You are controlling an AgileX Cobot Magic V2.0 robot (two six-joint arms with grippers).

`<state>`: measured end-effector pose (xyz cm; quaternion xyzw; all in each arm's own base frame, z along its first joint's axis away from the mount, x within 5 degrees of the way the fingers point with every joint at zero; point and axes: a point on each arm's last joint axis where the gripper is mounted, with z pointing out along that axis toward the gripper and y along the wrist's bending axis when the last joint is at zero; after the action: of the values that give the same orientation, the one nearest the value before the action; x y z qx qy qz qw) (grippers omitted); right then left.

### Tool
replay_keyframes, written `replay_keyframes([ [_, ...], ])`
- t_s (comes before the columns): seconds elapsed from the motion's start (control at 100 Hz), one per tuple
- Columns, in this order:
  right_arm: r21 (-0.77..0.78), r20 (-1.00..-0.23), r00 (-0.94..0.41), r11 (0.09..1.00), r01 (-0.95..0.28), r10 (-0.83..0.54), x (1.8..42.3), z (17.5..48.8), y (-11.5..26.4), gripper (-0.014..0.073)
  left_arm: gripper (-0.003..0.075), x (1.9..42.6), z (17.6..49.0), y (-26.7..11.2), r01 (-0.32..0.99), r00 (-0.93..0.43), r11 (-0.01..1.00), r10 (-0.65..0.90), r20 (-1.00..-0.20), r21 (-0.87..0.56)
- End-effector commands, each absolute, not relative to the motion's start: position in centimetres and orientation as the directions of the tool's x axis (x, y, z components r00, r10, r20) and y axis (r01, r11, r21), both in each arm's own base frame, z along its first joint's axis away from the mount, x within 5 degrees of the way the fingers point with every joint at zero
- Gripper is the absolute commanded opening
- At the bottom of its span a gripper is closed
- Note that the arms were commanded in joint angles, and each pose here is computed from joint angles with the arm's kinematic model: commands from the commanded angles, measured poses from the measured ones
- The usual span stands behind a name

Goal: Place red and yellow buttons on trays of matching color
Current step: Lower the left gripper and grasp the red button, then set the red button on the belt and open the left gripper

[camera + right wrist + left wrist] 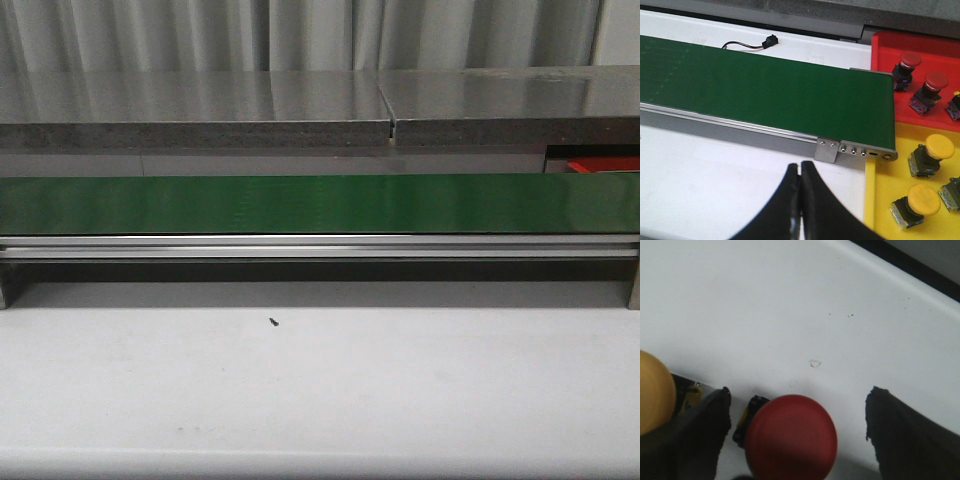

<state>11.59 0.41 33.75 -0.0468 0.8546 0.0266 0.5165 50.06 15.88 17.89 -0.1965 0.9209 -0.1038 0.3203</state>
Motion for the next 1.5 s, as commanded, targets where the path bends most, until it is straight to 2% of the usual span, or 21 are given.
replay_keyframes([
  [0.0, -0.011, -0.921, -0.387, 0.995, -0.096, -0.047, 11.8, 35.1, 0.4, -0.0117, 0.0463, 50.2, 22.7, 15.8, -0.272, -0.623, 0.901, -0.432, -0.652, -0.338],
  [0.26, -0.011, -0.921, -0.387, 0.995, -0.096, -0.047, 11.8, 35.1, 0.4, -0.0117, 0.0169, 50.3, 23.1, 15.7, -0.262, -0.628, 0.903, -0.427, -0.651, -0.339],
  [0.45, -0.011, -0.921, -0.387, 0.995, -0.096, -0.047, 11.8, 35.1, 0.4, -0.0117, 0.0077, 49.8, 27.4, 15.4, -0.222, -0.591, 0.916, -0.400, -0.701, -0.335],
  [0.7, -0.011, -0.921, -0.387, 0.995, -0.096, -0.047, 11.8, 35.1, 0.4, -0.0117, 0.0062, 46.3, 35.0, 13.8, -0.157, -0.557, 0.932, -0.357, -0.750, -0.328],
  [0.89, -0.011, -0.921, -0.387, 0.995, -0.096, -0.047, 11.8, 35.1, 0.4, -0.0117, 0.0062, 43.6, 37.3, 12.4, -0.138, -0.551, 0.918, -0.384, -0.741, -0.373],
  [1.1, -0.011, -0.921, -0.387, 0.995, -0.096, -0.047, 11.8, 35.1, 0.4, -0.0117, 0.0062, 40.8, 36.0, 10.8, -0.128, -0.585, 0.926, -0.360, -0.727, -0.356],
  [1.22, -0.011, -0.921, -0.387, 0.995, -0.096, -0.047, 11.8, 35.1, 0.4, -0.0117, 0.0062, 39.4, 34.2, 9.8, -0.142, -0.574, 0.907, -0.401, -0.714, -0.395],
  [1.49, -0.011, -0.921, -0.387, 0.995, -0.096, -0.047, 11.8, 35.1, 0.4, -0.0117, 0.0062, 39.0, 30.8, 7.3, -0.082, -0.624, 0.893, -0.393, -0.675, -0.444],
])
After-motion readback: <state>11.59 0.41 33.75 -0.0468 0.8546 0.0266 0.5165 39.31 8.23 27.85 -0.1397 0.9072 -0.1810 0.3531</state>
